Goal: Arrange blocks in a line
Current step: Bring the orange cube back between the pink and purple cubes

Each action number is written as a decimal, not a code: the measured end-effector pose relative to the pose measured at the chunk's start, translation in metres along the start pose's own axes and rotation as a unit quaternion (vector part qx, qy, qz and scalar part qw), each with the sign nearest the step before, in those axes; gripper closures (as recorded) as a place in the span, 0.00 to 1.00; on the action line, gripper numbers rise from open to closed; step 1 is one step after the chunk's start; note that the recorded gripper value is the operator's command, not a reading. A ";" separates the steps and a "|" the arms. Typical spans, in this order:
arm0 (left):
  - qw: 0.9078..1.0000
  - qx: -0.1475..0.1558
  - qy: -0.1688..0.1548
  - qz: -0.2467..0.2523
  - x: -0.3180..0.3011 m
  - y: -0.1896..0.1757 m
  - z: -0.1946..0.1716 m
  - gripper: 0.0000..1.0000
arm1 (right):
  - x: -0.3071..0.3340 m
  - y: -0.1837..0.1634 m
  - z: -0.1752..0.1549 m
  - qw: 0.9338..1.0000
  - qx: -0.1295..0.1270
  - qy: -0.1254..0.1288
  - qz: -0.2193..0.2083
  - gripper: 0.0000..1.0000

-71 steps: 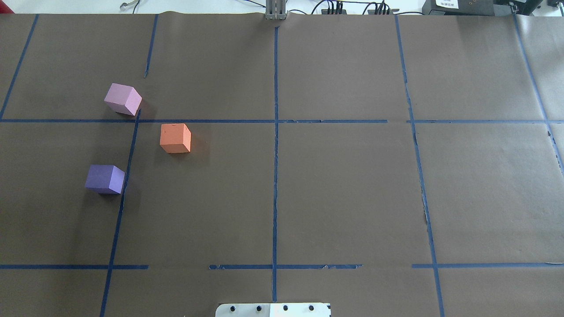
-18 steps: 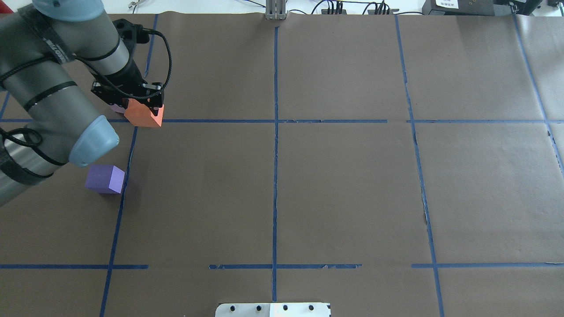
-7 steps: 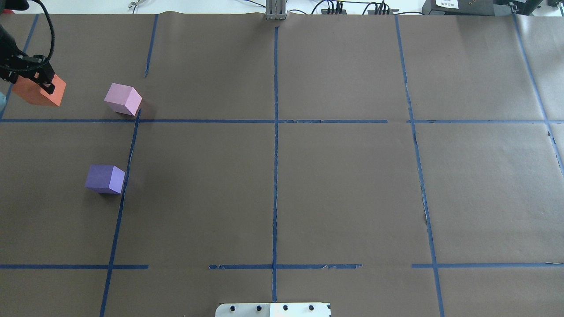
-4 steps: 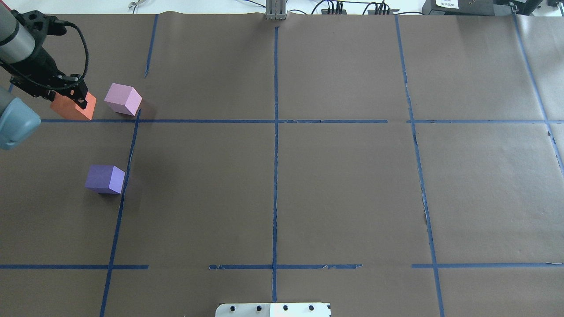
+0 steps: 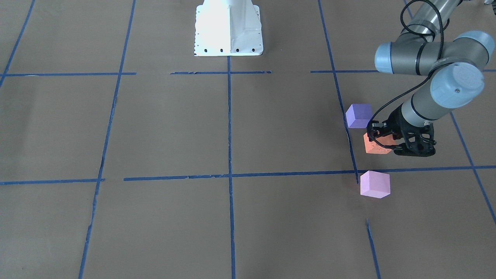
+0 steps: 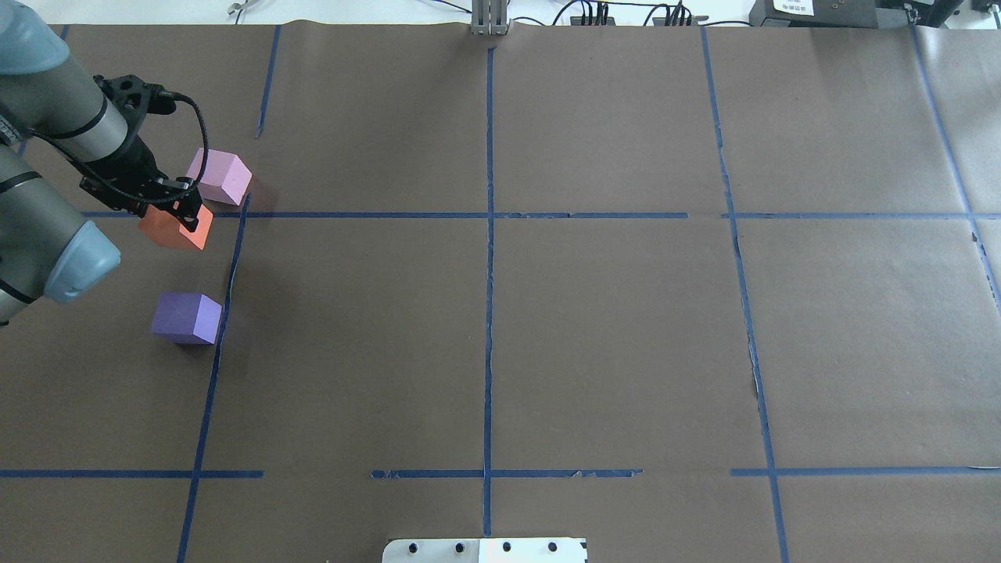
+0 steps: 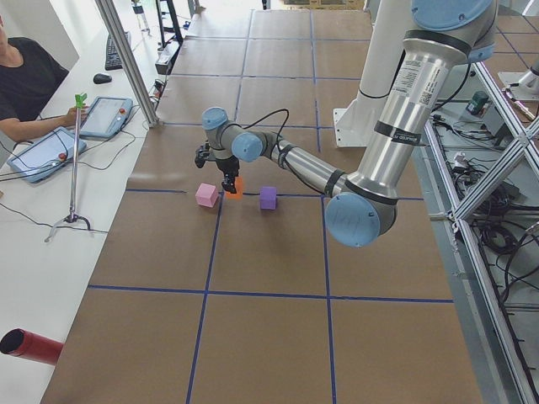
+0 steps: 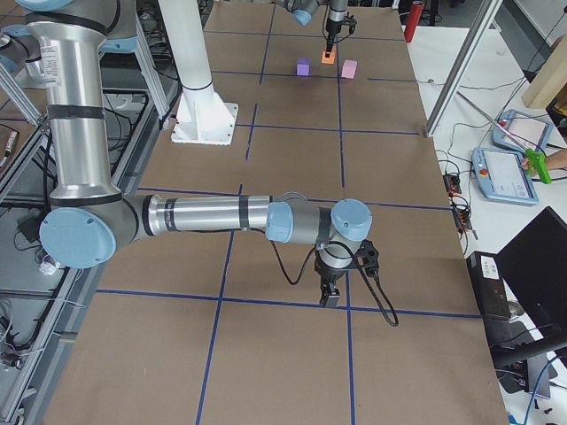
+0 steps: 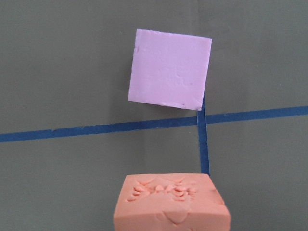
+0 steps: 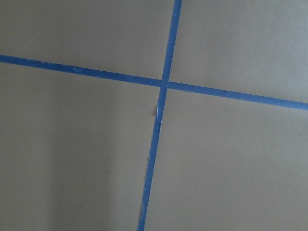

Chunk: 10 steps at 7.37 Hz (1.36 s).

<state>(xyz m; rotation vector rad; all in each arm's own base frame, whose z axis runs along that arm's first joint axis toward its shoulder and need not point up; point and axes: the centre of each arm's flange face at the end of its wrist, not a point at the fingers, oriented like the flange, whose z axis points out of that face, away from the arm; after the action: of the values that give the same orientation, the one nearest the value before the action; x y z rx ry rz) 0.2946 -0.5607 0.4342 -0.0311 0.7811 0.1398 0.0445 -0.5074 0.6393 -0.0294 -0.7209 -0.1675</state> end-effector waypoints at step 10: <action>1.000 0.007 0.003 -0.002 -0.014 -0.013 0.037 0.91 | 0.000 0.000 0.000 1.000 0.000 0.000 0.001 0.00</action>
<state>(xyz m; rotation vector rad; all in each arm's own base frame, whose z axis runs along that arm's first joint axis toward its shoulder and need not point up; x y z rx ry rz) 0.3122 -0.5724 0.4699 -0.0191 0.7879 0.1312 0.0445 -0.5074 0.6395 -0.0301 -0.7209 -0.1664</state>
